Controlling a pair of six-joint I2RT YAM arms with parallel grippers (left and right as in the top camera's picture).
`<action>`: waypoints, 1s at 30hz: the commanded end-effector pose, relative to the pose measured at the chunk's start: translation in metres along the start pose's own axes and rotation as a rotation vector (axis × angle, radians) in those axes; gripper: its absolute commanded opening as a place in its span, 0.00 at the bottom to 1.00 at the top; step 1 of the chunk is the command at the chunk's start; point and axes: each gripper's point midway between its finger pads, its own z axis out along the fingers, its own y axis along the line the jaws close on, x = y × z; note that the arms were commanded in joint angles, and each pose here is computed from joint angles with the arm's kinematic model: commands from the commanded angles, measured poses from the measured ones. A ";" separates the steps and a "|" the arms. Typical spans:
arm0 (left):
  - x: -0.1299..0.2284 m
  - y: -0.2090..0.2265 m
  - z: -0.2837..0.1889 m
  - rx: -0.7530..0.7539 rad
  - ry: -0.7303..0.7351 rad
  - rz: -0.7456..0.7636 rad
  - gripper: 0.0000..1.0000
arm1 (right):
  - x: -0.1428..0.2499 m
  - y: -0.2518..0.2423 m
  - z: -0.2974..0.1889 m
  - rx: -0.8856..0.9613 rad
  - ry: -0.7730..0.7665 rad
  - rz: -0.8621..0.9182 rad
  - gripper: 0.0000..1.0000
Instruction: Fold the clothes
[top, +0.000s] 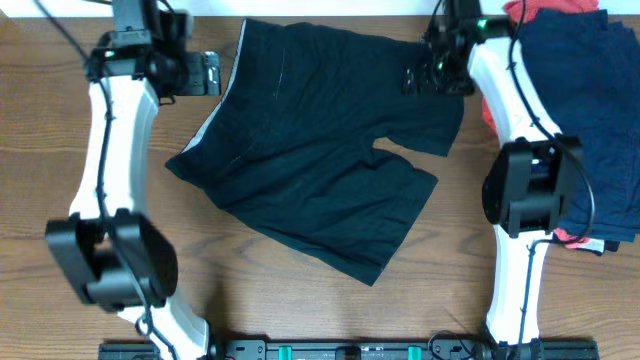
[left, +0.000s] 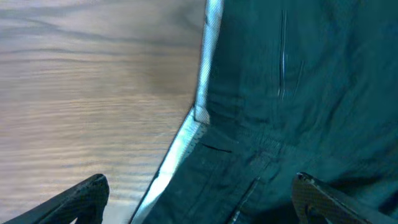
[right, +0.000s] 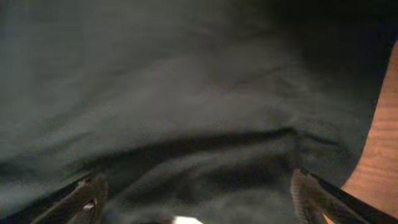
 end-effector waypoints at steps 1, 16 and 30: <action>0.023 -0.008 0.043 0.058 0.096 0.128 0.91 | -0.010 0.035 -0.041 -0.143 -0.042 -0.100 0.90; 0.062 -0.012 0.111 0.114 0.229 0.172 0.36 | -0.005 0.064 -0.056 -0.156 -0.038 -0.172 0.79; 0.046 -0.007 0.131 0.096 0.150 0.155 0.24 | -0.004 0.066 -0.056 -0.157 -0.035 -0.175 0.77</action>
